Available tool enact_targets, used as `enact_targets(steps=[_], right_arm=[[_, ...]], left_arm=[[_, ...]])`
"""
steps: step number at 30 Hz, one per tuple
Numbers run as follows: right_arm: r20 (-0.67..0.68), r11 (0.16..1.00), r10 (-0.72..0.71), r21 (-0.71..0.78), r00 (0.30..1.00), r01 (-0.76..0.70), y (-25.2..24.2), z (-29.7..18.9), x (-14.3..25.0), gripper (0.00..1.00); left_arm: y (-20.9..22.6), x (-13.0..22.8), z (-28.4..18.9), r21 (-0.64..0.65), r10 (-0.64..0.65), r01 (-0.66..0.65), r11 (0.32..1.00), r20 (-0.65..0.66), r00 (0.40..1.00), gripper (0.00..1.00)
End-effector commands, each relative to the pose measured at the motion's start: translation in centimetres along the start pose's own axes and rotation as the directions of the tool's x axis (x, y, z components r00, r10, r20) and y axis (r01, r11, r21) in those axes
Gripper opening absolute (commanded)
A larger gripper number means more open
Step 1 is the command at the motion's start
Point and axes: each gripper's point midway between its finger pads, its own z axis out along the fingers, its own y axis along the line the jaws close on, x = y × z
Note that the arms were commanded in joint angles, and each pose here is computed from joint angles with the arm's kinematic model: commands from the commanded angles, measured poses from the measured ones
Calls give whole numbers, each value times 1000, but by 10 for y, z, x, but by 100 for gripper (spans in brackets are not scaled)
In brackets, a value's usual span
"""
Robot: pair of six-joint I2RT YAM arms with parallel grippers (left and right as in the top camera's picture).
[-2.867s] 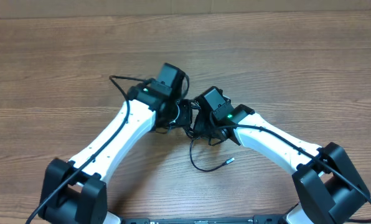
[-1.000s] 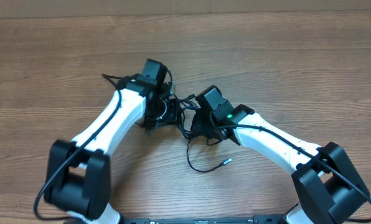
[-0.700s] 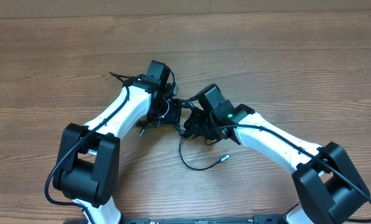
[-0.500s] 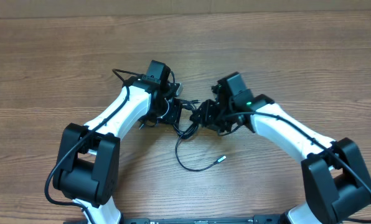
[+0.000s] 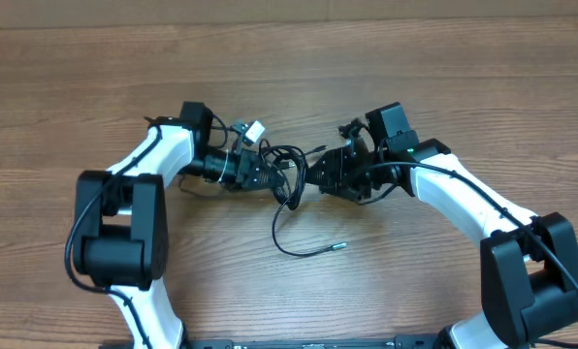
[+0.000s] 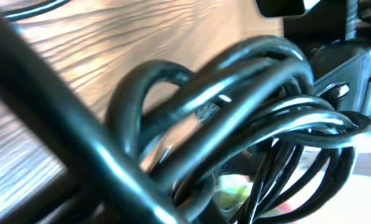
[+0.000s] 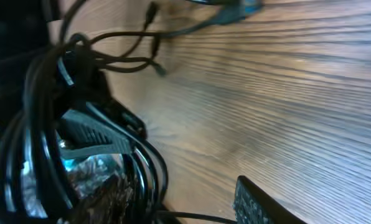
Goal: Untangle cables
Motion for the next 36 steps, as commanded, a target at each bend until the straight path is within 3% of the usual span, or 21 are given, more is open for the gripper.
enact_targets(steps=[1,7,9,12,19,32,36], right_arm=[[-17,994,-69,-84,997,67,25,-7,4,53],[-39,985,-124,-122,991,119,24,-14,8,54],[-25,987,-97,-128,995,93,20,-22,2,48],[-40,945,-141,-302,989,123,37,-44,2,49],[-27,956,-155,-255,988,143,42,-29,1,47],[-26,943,-214,-266,976,200,71,-4,10,45],[6,966,-171,-198,985,169,63,2,3,45]], left_arm=[[-20,-5,3,243,-44,33,970,42,998,6],[-25,-12,-7,300,-66,40,953,78,995,6],[-22,-13,-13,299,-75,44,953,93,993,6],[-15,-12,-13,262,-72,47,964,88,993,5],[-15,-15,-12,253,19,-47,966,115,993,5],[-15,-15,-12,254,17,-46,966,114,993,5],[-15,-15,-12,253,17,-45,966,114,993,5]])
